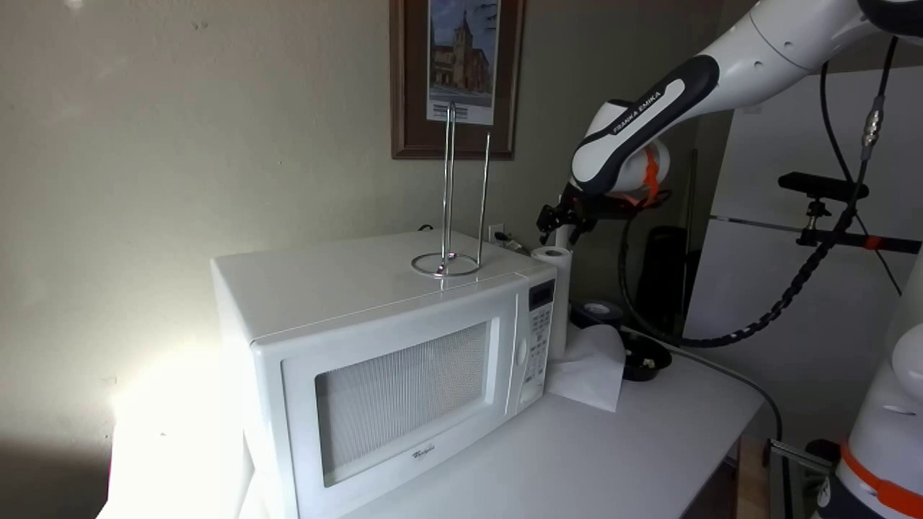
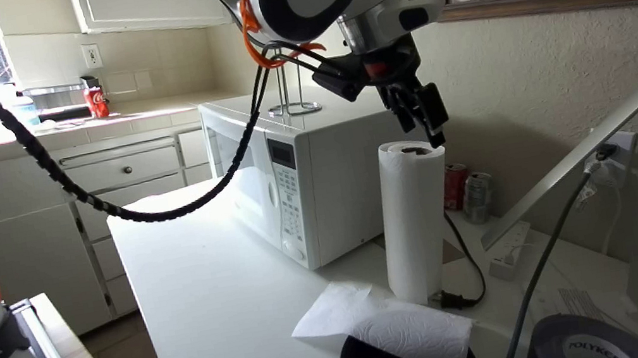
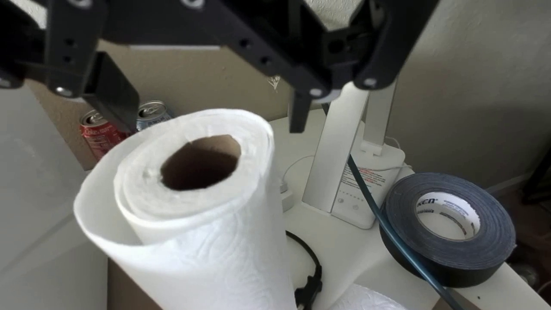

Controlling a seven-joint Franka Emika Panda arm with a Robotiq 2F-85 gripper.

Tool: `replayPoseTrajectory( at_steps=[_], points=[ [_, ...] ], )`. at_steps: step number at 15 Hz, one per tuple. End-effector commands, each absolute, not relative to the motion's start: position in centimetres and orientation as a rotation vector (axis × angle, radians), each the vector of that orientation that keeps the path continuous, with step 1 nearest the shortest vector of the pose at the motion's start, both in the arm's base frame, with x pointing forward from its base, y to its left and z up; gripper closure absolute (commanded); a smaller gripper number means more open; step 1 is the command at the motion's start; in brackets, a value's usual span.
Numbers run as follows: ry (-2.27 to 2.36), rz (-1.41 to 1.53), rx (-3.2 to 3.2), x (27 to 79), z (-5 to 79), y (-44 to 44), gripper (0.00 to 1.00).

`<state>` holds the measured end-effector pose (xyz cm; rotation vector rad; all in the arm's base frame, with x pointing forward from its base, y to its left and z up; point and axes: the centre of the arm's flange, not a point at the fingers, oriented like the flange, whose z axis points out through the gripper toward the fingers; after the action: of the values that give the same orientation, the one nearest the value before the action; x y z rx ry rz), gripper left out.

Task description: Remove the paper towel roll from the silver stand.

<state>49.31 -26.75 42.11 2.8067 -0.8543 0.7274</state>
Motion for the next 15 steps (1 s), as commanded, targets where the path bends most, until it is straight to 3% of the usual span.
replayPoseTrajectory(
  at_steps=[1, 6, 15],
  points=[
    [-0.864, 0.789, 2.808, 49.3, 44.7, -26.6, 0.00],
    [-0.866, 0.830, 2.802, 49.1, 51.0, -26.4, 0.00],
    [-0.886, 0.544, 2.882, 46.5, 57.5, -24.3, 0.00]
  ],
)
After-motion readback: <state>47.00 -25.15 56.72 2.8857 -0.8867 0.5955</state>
